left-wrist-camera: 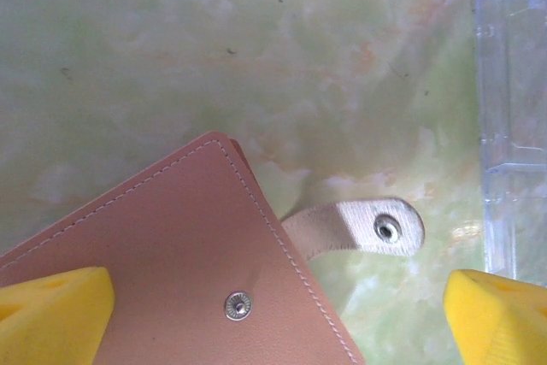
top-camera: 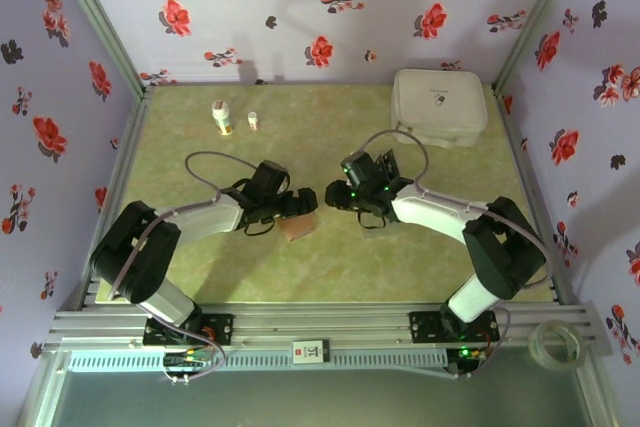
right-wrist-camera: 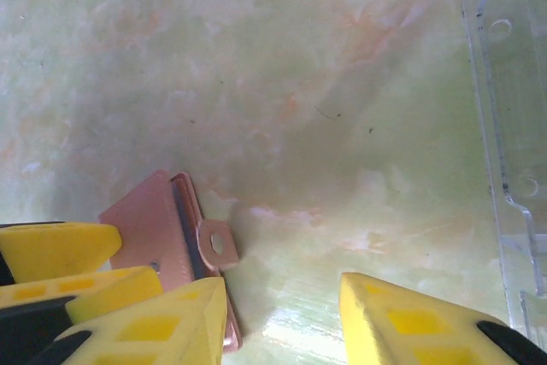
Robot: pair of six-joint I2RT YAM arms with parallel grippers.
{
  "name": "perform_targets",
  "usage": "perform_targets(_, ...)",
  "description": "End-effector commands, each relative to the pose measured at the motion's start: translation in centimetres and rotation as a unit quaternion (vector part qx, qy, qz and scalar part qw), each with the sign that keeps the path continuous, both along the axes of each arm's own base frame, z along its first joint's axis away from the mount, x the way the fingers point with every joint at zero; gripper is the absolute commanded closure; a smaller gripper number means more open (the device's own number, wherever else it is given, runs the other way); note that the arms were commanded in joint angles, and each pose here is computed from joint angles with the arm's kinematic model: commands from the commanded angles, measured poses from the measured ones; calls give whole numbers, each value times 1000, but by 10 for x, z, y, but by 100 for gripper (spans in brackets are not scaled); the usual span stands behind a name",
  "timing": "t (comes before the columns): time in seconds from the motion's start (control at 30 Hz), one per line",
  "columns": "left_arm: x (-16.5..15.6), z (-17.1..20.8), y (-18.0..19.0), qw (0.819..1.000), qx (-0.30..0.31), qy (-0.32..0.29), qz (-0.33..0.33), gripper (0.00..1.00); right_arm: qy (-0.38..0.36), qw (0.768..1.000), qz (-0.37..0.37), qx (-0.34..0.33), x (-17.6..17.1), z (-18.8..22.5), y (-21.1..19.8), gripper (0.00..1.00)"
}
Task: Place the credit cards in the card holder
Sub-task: Close the card holder at the center of the table.
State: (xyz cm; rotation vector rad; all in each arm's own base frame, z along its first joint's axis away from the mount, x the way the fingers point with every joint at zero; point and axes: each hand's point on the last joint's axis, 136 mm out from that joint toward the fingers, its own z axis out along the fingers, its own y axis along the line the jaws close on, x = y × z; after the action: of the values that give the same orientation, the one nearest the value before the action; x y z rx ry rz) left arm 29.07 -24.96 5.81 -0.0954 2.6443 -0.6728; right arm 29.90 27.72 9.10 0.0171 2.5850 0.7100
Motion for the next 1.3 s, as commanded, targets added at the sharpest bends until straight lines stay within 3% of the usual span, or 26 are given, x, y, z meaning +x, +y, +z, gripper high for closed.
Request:
perform_targets(0.0, 6, 29, 23, 999, 43, -29, -2, 0, -7, 1000, 3, -2, -3, 12, -5, 61)
perform_targets(0.3, 13, 70, 75, 996, 46, -59, 43, 0, -18, 996, 84, 14, -28, 31, 33, 70)
perform_targets(0.53, 13, 68, 111, 994, 55, -54, 83, 0, -50, 983, 178, -15, -68, 46, 87, 79)
perform_targets(0.73, 11, 59, 128, 992, 61, -41, 106, 0, -57, 974, 216, -36, -89, 43, 109, 83)
perform_targets(1.07, 10, 54, 137, 991, 70, -33, 112, 0, -36, 970, 235, -43, -89, 15, 130, 94)
perform_targets(1.27, 7, 52, 137, 991, 71, -29, 109, 0, -32, 976, 207, -58, -72, 0, 116, 99)
